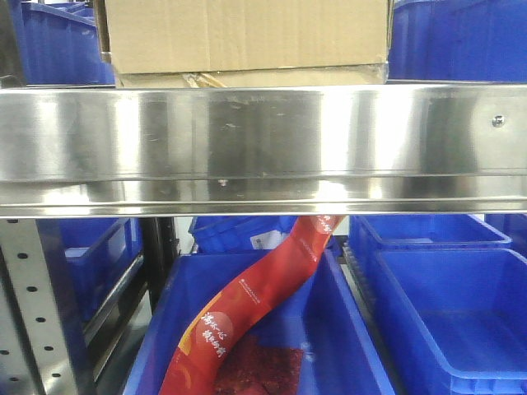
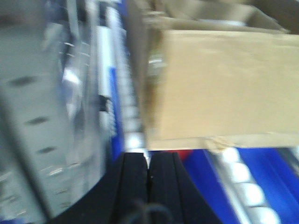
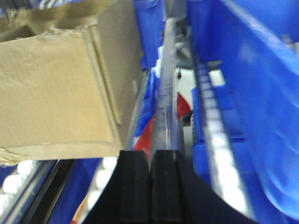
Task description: Stack two boxes on right shelf middle
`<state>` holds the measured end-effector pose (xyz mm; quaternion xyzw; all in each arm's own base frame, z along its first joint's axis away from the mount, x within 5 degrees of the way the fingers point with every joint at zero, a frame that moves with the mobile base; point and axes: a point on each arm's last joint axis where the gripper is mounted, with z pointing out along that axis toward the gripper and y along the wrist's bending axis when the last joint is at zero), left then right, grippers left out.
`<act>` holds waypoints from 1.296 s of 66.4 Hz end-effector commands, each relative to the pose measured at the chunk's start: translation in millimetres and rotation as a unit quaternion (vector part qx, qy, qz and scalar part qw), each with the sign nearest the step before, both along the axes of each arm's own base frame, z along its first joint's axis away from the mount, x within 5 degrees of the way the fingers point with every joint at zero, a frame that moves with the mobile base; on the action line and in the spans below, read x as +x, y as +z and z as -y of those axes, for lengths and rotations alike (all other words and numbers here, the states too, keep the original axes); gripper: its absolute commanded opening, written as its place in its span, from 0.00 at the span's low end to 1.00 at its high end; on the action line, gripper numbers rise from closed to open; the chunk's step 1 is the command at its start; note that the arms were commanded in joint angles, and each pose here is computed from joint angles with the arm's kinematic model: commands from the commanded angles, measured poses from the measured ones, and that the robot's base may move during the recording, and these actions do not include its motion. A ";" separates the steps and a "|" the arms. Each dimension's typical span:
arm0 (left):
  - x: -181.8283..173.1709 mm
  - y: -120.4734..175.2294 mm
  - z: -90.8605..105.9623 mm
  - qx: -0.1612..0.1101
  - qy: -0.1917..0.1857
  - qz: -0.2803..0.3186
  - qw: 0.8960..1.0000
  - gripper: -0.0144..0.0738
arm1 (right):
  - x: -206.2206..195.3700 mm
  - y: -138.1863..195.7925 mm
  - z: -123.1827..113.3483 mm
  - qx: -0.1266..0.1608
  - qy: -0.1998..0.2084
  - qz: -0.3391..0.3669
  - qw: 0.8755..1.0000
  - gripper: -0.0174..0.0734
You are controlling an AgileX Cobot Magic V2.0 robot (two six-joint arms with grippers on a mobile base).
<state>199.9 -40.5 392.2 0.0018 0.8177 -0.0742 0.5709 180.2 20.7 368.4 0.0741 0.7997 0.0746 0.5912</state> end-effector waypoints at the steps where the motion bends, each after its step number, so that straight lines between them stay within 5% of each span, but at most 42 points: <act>1: -23.7 1.1 -10.2 -0.019 0.007 0.054 0.998 0.04 | -19.0 -4.1 3.8 -0.011 0.007 0.037 0.999 0.01; 26: -89.2 -10.1 -28.2 -0.018 0.021 0.113 0.993 0.04 | -84.0 -6.7 14.3 -0.003 0.015 0.140 0.990 0.01; 58: -98.3 -5.4 -29.7 -0.023 0.020 0.135 0.990 0.04 | -99.9 0.1 16.7 0.003 0.017 0.178 0.984 0.01; 67: -98.3 -5.4 -29.7 -0.023 0.020 0.135 0.990 0.04 | -100.0 -9.7 15.8 0.061 0.012 0.137 0.989 0.01; 73: -98.3 -5.4 -29.8 -0.022 0.020 0.135 0.990 0.04 | -104.7 -21.1 14.4 -0.030 0.036 0.152 0.987 0.01; 80: -98.3 -5.4 -29.8 -0.022 0.020 0.135 0.990 0.04 | -115.2 -31.9 17.6 -0.129 0.024 0.199 0.971 0.01; 86: -98.3 -5.4 -29.8 -0.022 0.020 0.135 0.990 0.04 | -119.6 -50.9 21.7 -0.157 -0.009 0.194 0.968 0.01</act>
